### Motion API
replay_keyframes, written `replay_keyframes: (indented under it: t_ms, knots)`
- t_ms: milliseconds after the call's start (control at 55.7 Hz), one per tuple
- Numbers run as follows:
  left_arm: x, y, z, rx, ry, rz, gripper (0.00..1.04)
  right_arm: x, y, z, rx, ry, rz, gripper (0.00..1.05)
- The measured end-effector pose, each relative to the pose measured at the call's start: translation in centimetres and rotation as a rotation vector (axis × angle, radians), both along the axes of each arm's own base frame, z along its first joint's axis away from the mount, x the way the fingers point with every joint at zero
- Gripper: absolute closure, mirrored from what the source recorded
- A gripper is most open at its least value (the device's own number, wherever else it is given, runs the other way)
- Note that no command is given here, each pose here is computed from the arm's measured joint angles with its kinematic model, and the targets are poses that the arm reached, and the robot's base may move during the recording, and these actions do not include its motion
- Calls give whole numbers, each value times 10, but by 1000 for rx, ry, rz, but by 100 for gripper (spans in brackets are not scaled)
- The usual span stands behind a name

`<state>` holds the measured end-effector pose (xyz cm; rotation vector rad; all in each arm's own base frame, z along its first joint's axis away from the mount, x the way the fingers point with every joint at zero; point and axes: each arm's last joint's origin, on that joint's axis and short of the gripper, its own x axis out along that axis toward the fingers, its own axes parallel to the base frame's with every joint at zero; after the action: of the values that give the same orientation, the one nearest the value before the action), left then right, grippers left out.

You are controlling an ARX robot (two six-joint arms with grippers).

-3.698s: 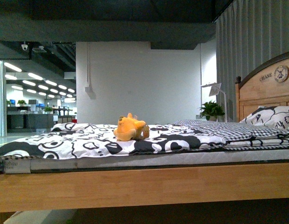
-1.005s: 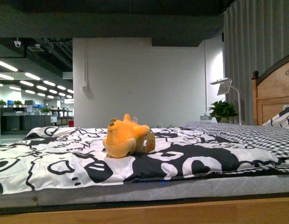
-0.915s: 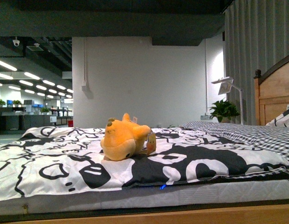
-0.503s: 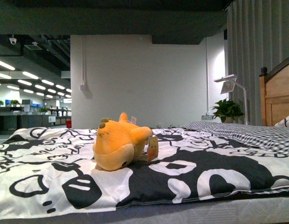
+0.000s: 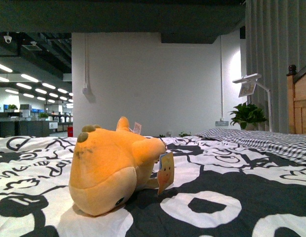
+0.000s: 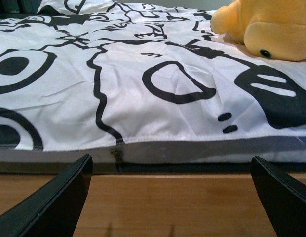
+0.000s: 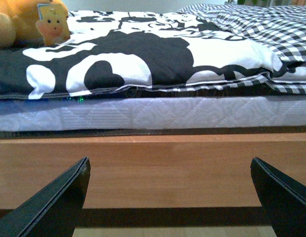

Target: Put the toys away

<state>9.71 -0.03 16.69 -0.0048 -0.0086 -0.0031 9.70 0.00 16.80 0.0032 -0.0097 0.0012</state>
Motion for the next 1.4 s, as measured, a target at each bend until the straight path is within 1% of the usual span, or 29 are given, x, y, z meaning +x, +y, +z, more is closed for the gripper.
replay_keyframes:
  t_ms: [1400]
  knots:
    - [0,0,0,1,3,2,6,0,0,0,0,1,0,7]
